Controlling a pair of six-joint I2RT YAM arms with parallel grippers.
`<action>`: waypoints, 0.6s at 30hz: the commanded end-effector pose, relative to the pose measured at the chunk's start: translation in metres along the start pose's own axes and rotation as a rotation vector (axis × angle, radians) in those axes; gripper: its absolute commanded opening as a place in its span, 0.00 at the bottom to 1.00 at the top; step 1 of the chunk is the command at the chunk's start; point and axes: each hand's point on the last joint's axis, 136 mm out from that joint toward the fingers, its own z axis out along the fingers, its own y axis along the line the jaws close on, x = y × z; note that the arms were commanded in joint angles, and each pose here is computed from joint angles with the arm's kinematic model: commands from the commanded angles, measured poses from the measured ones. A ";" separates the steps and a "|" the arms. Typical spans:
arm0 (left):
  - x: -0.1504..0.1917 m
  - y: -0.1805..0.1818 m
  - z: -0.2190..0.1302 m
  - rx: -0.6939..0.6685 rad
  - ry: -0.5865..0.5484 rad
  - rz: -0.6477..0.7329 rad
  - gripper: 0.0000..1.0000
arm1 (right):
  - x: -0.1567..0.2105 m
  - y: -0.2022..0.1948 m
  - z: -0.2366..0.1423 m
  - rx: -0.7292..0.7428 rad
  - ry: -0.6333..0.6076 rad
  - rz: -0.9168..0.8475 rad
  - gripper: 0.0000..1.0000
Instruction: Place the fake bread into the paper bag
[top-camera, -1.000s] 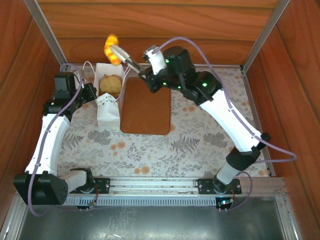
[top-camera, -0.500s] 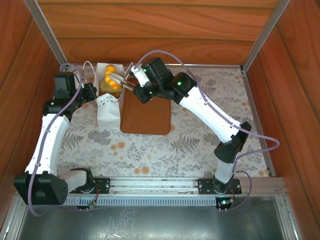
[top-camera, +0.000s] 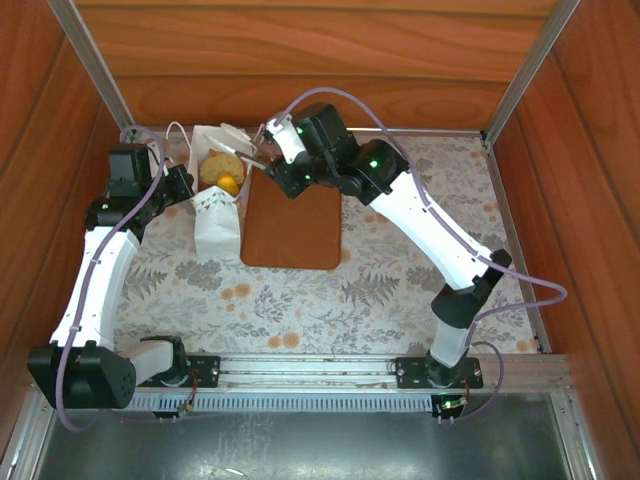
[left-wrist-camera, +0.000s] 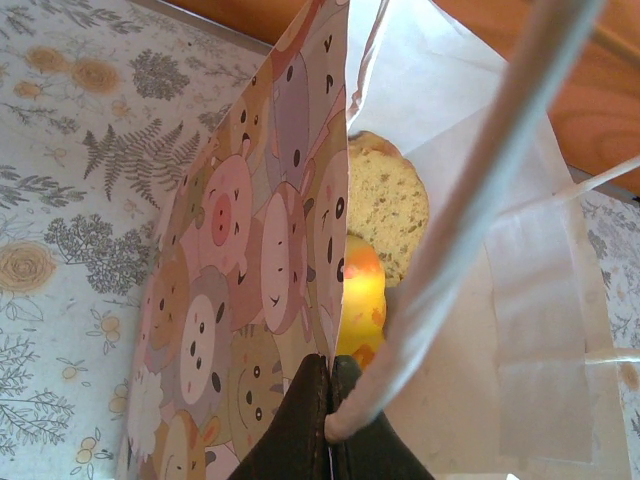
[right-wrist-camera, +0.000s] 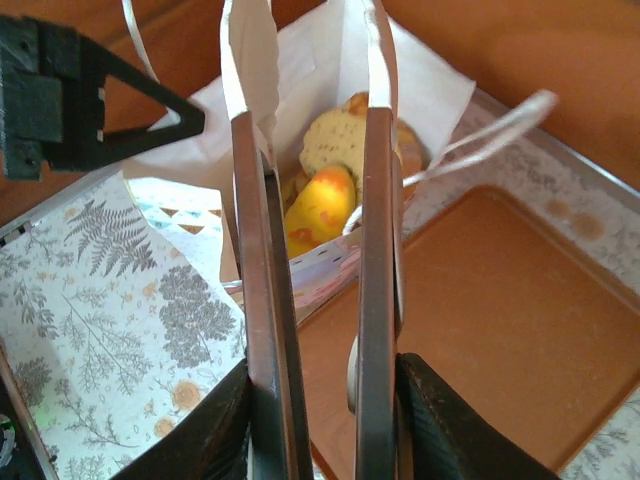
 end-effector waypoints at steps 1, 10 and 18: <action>-0.014 -0.007 -0.004 0.019 -0.039 0.003 0.00 | -0.042 -0.008 -0.065 0.052 -0.208 -0.018 0.37; -0.018 -0.004 -0.010 -0.004 -0.067 0.012 0.26 | -0.003 -0.058 -0.118 0.274 -0.269 0.036 0.33; -0.026 0.001 -0.033 -0.054 -0.153 0.012 0.59 | 0.107 -0.075 -0.064 0.313 -0.064 0.118 0.32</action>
